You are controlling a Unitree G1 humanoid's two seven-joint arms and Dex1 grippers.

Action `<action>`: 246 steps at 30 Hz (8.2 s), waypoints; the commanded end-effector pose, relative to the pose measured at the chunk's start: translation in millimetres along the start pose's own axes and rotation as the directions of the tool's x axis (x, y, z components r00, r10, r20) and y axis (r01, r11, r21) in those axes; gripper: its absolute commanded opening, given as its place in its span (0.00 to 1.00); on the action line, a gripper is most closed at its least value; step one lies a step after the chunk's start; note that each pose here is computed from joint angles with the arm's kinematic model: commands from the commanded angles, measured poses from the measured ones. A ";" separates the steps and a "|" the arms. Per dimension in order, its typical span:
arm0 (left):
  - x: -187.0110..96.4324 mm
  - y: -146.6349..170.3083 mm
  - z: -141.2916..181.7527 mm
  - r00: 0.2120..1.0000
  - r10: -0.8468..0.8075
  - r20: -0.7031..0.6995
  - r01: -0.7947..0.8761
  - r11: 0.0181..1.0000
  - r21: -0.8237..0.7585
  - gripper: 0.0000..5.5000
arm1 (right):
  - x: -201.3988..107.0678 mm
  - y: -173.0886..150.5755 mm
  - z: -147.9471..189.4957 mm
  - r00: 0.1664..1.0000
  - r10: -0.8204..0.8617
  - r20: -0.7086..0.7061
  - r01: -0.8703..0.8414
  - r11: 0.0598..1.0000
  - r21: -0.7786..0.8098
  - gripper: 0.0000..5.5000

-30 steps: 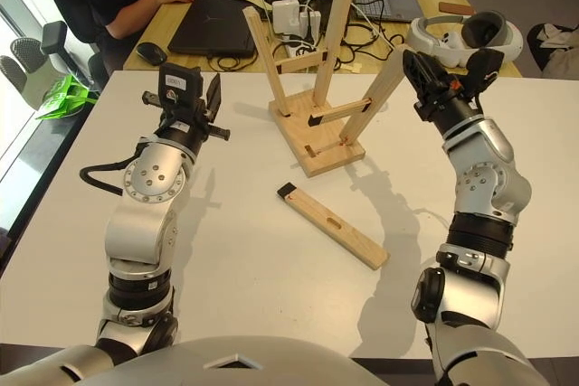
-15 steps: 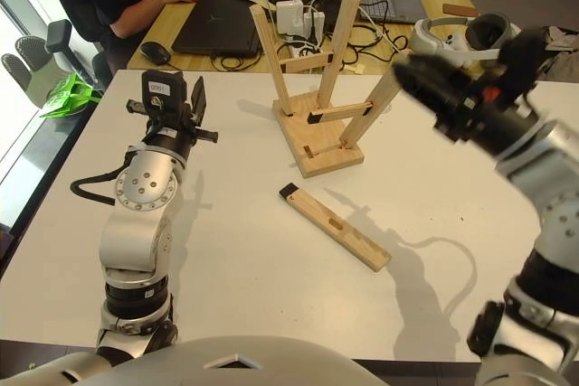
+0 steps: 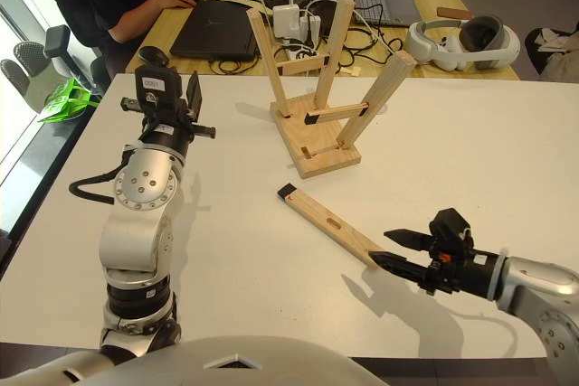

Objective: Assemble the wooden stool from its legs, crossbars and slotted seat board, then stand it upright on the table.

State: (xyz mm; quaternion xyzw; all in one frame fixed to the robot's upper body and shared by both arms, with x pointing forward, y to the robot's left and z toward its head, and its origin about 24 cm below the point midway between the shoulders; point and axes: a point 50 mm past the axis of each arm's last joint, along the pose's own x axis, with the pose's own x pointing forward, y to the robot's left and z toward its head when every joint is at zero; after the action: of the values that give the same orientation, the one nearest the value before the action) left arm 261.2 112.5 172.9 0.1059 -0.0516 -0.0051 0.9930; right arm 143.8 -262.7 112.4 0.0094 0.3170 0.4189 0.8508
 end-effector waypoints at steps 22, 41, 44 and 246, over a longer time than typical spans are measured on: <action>7.3 -4.1 5.4 1.000 0.000 0.020 0.000 1.000 0.004 0.27 | 44.8 -4.0 -16.9 0.912 0.067 -0.405 -0.172 0.959 -0.227 0.56; 8.7 -1.3 6.4 1.000 -0.008 0.026 0.007 1.000 0.018 0.27 | 62.0 -15.5 -5.3 0.925 0.064 -0.374 -0.185 0.937 -0.297 0.08; 9.4 -0.3 6.5 1.000 -0.015 0.025 0.014 1.000 0.025 0.27 | 65.7 -18.8 0.1 0.934 0.066 -0.352 -0.185 0.931 -0.316 0.00; 7.2 -28.4 0.1 0.998 -0.055 -0.013 0.057 0.969 0.241 0.29 | 175.5 97.4 235.6 0.830 -0.006 0.558 -0.094 0.984 0.150 0.18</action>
State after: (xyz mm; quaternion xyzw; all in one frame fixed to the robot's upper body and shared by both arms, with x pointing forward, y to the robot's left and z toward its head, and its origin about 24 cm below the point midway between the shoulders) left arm 266.6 81.9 174.2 0.2156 -0.0628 -0.0287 0.9740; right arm 292.5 -26.2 225.2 0.1869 0.1000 0.3524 0.9115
